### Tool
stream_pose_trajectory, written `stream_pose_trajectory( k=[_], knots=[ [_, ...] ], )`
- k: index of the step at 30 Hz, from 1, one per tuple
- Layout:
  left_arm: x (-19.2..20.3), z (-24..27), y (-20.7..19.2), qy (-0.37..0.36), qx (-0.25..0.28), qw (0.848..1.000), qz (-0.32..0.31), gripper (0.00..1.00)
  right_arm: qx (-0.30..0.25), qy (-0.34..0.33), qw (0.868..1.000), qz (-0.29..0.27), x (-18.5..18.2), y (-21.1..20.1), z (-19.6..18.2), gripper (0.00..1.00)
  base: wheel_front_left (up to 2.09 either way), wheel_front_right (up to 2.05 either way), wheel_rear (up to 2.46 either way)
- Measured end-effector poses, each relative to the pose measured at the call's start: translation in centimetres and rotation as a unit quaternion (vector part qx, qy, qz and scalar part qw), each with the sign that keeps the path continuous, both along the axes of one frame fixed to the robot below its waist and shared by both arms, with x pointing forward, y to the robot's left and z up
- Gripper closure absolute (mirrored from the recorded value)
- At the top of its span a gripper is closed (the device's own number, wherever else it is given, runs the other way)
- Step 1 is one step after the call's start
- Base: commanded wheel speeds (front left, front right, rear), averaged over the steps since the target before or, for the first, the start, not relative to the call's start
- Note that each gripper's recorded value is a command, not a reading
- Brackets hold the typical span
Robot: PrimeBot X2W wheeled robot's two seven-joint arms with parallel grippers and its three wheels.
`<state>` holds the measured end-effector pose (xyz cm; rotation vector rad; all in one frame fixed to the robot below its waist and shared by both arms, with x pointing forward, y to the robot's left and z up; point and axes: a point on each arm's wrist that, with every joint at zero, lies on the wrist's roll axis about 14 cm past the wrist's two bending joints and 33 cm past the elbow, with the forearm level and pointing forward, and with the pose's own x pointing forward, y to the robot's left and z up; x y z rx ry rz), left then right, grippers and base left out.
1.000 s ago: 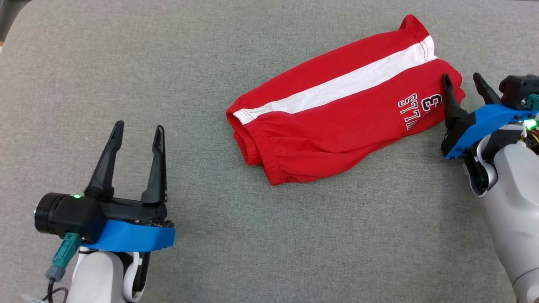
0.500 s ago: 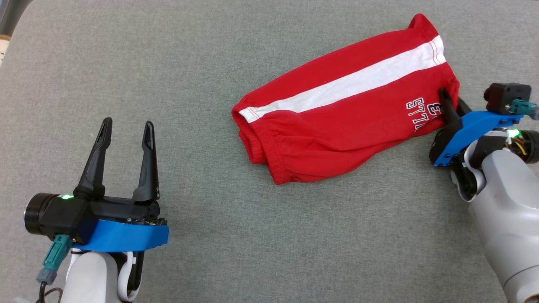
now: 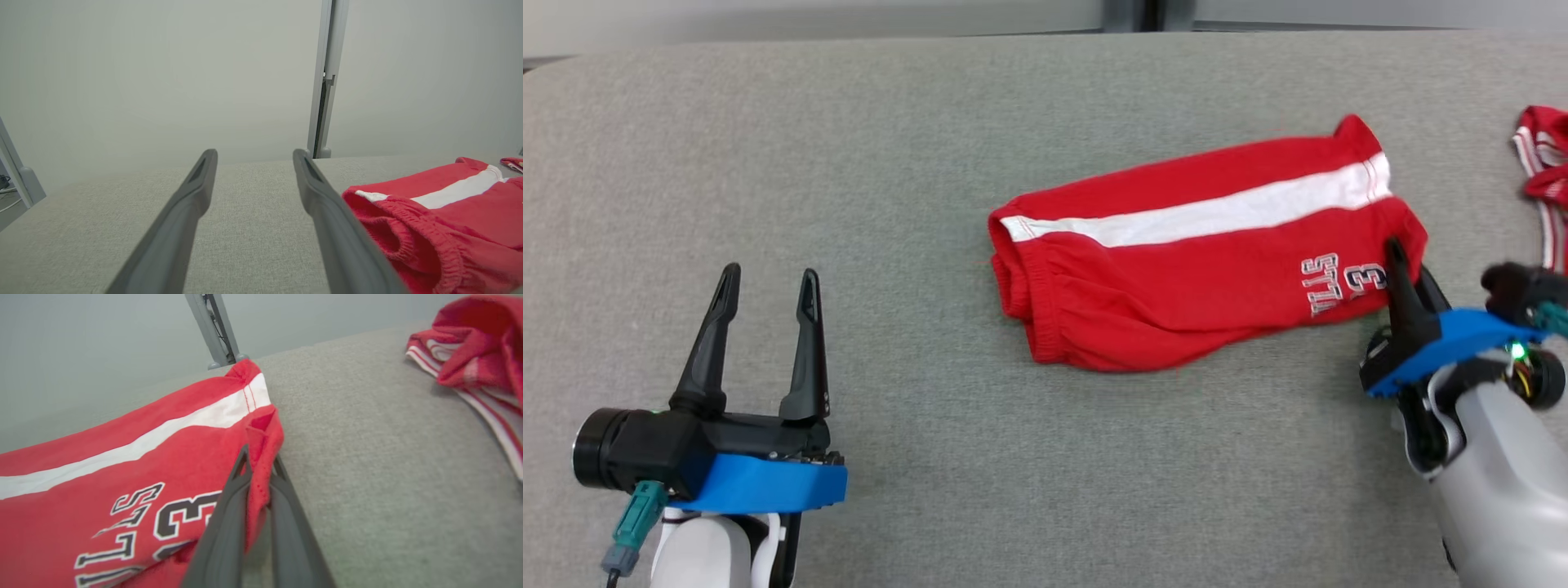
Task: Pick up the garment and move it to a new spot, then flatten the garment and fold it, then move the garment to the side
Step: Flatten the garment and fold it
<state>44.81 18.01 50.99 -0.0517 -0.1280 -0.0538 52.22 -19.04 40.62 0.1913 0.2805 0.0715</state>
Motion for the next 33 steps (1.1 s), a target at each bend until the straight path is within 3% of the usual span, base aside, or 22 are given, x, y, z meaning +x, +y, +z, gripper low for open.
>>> stream_pose_trajectory(
  k=[9, 16, 23, 28, 33],
  knots=[
    [-0.6, 0.6, -1.8, -0.006, -0.005, 1.000, -0.025, 0.00, 0.005, 0.007, 0.995, -0.102, -6.6, -7.8, -0.7, 1.00, 0.00, 0.00, 0.00],
    [-0.9, 0.4, -2.0, -0.002, -0.005, 1.000, -0.029, 0.00, 0.009, -0.016, 0.992, -0.122, -7.4, -8.8, 0.5, 1.00, 0.00, 0.00, 0.00],
    [-1.1, 0.6, -1.9, -0.005, -0.003, 1.000, -0.027, 0.00, 0.020, -0.079, 0.994, -0.071, -4.1, -4.6, 4.9, 1.00, 0.00, 0.00, 0.00],
    [-1.4, 0.9, -1.6, -0.007, -0.003, 1.000, -0.024, 0.00, 0.025, -0.129, 0.991, 0.003, -1.8, 1.3, 8.9, 1.00, 0.00, 0.00, 0.00],
    [-2.0, 1.1, -0.8, -0.007, -0.006, 1.000, -0.013, 0.00, 0.027, -0.144, 0.985, 0.090, -1.9, 8.3, 10.3, 1.00, 0.00, 0.00, 0.00]
  ],
)
